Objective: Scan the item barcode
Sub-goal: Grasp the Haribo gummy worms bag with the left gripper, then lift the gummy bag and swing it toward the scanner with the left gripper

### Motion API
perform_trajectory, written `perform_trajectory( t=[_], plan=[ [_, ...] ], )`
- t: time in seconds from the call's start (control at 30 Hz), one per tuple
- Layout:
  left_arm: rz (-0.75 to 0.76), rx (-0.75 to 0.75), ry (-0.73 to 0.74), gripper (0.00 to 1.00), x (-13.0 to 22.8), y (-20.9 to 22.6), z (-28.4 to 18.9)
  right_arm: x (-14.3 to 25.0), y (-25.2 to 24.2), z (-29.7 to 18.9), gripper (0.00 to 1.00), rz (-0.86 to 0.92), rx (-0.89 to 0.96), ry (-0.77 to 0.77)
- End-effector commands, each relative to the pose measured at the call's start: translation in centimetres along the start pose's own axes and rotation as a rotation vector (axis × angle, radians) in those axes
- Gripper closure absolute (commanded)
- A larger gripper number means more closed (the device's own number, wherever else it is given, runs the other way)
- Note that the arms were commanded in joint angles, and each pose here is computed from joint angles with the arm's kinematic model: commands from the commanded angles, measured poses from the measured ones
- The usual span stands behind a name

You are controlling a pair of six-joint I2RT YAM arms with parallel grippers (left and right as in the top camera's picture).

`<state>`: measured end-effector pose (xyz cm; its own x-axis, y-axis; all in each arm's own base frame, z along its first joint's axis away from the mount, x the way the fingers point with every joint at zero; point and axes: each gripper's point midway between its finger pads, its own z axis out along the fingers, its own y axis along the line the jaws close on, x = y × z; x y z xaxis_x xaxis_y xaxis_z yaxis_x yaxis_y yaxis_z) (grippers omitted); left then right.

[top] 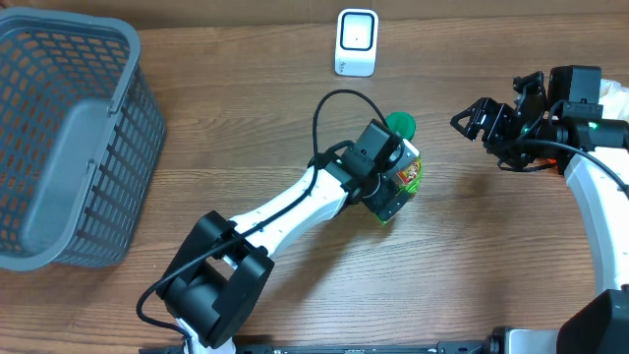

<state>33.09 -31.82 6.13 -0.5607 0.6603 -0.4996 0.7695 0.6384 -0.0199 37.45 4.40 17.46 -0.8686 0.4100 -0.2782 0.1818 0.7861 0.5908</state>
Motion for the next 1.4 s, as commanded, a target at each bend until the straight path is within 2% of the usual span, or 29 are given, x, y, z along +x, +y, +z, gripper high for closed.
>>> perform_trajectory(
  t=[0.0,0.37,0.73,1.37],
  plan=[
    [0.066,0.023,-0.004,0.00,-0.4,-0.7,0.2,0.0,0.5,-0.6,0.10,-0.012,-0.012,-0.014],
    [0.100,0.027,0.054,0.00,1.3,-0.5,2.5,0.4,0.5,-0.7,0.10,-0.005,-0.012,-0.002],
    [0.094,0.068,0.010,0.05,0.4,-0.5,2.7,0.4,0.7,-0.7,0.10,-0.007,-0.020,-0.002],
    [0.069,0.088,0.044,0.05,1.7,0.1,4.3,0.5,0.8,-0.7,0.10,-0.007,-0.026,0.001]
  ],
)
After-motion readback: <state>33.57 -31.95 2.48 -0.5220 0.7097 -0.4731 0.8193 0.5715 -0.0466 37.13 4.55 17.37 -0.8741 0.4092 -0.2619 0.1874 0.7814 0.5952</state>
